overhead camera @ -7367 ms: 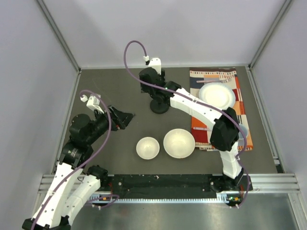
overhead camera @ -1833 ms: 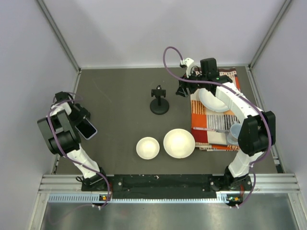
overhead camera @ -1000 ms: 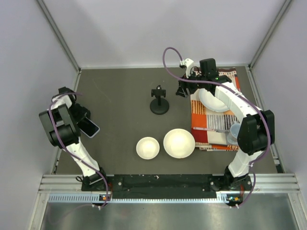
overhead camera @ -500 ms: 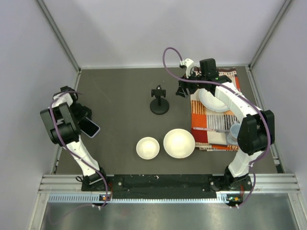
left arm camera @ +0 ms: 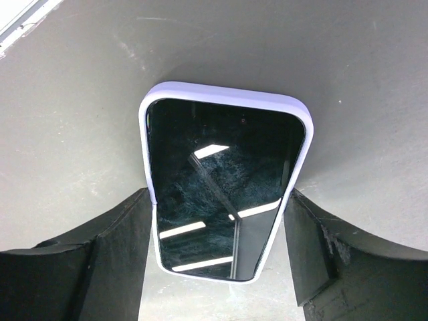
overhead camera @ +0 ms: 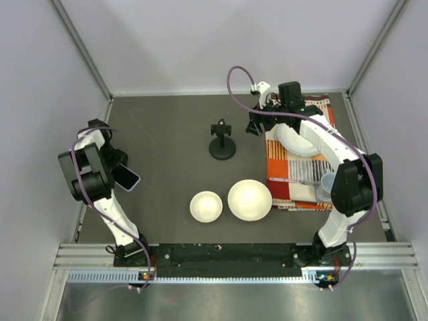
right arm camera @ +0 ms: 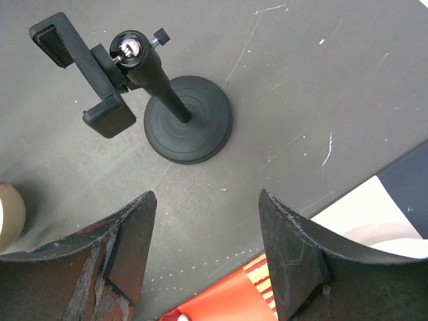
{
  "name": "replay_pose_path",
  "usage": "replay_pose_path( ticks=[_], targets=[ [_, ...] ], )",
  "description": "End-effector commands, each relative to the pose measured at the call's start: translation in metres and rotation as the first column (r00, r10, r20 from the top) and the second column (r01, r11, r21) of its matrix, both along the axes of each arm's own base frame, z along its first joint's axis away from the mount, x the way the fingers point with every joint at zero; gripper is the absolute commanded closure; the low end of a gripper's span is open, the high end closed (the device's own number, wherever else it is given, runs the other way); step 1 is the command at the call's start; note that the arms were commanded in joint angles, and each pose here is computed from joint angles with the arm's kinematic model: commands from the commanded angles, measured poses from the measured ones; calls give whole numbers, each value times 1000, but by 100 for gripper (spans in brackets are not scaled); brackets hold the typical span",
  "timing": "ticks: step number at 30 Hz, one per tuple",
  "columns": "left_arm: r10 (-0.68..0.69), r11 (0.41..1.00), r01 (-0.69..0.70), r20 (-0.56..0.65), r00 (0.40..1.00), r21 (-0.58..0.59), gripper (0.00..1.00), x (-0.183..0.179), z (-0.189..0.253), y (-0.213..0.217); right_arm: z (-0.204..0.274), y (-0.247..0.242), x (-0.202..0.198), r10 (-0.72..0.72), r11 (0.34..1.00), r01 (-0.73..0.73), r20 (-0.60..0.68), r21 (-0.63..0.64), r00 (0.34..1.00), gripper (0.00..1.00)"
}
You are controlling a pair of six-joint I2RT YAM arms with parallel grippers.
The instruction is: Place the phone on the phone stand
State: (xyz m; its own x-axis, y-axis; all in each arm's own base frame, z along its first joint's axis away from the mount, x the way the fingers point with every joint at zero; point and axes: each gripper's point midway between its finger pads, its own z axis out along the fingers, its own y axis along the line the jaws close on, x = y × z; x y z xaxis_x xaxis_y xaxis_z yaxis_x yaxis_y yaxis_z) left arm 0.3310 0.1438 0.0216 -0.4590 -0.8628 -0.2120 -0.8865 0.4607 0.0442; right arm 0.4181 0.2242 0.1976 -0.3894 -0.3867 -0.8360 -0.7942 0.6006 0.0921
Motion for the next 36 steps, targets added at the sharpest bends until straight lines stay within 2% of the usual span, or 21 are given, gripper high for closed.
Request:
replay_pose_path(
  ticks=[1, 2, 3, 6, 11, 13, 16, 23, 25, 29, 33, 36],
  targets=[
    [11, 1000, -10, -86, 996, 23, 57, -22, -23, 2, 29, -4, 8, -21, 1000, 20, 76, 19, 997, 37],
    [5, 1000, -3, -75, 997, 22, 64, -21, -22, 2, 30, -5, 11, -38, 999, 37, 79, 17, 996, 37],
    [2, 1000, -1, -75, 997, 13, 77, -23, -24, -1, 36, -5, 14, -64, 998, 62, 78, 28, 995, 37],
    [-21, 999, 20, -25, 999, -47, 100, -18, -23, -13, 47, -7, 21, -128, 992, 125, 93, 34, 987, 37],
    [-58, 990, 64, 51, 997, -122, 100, -7, -20, -31, 68, 0, 21, -186, 983, 183, 158, 33, 970, 37],
    [-72, 980, 95, 130, 989, -175, 100, 5, -14, -44, 74, 5, 19, -193, 981, 190, 179, 35, 965, 37],
    [-91, 969, 128, 181, 979, -209, 100, 11, -10, -56, 86, 22, 11, -175, 984, 166, 204, 60, 963, 37],
    [-119, 942, 201, 294, 948, -268, 100, 24, 12, -77, 124, 73, -12, -127, 973, 72, 244, 221, 961, 37],
    [-139, 937, 233, 332, 933, -262, 100, 28, 24, -82, 139, 97, -25, -84, 956, 5, 258, 293, 962, 37],
    [-193, 906, 336, 455, 869, -257, 100, 39, 56, -100, 151, 146, -48, 2, 921, -99, 248, 378, 969, 37],
    [-288, 887, 443, 597, 749, -127, 100, 47, 105, -114, 148, 193, -66, 78, 894, -151, 184, 422, 980, 36],
    [-369, 877, 480, 632, 681, -6, 100, 46, 133, -119, 149, 209, -73, 131, 867, -177, 131, 465, 983, 36]
  ],
)
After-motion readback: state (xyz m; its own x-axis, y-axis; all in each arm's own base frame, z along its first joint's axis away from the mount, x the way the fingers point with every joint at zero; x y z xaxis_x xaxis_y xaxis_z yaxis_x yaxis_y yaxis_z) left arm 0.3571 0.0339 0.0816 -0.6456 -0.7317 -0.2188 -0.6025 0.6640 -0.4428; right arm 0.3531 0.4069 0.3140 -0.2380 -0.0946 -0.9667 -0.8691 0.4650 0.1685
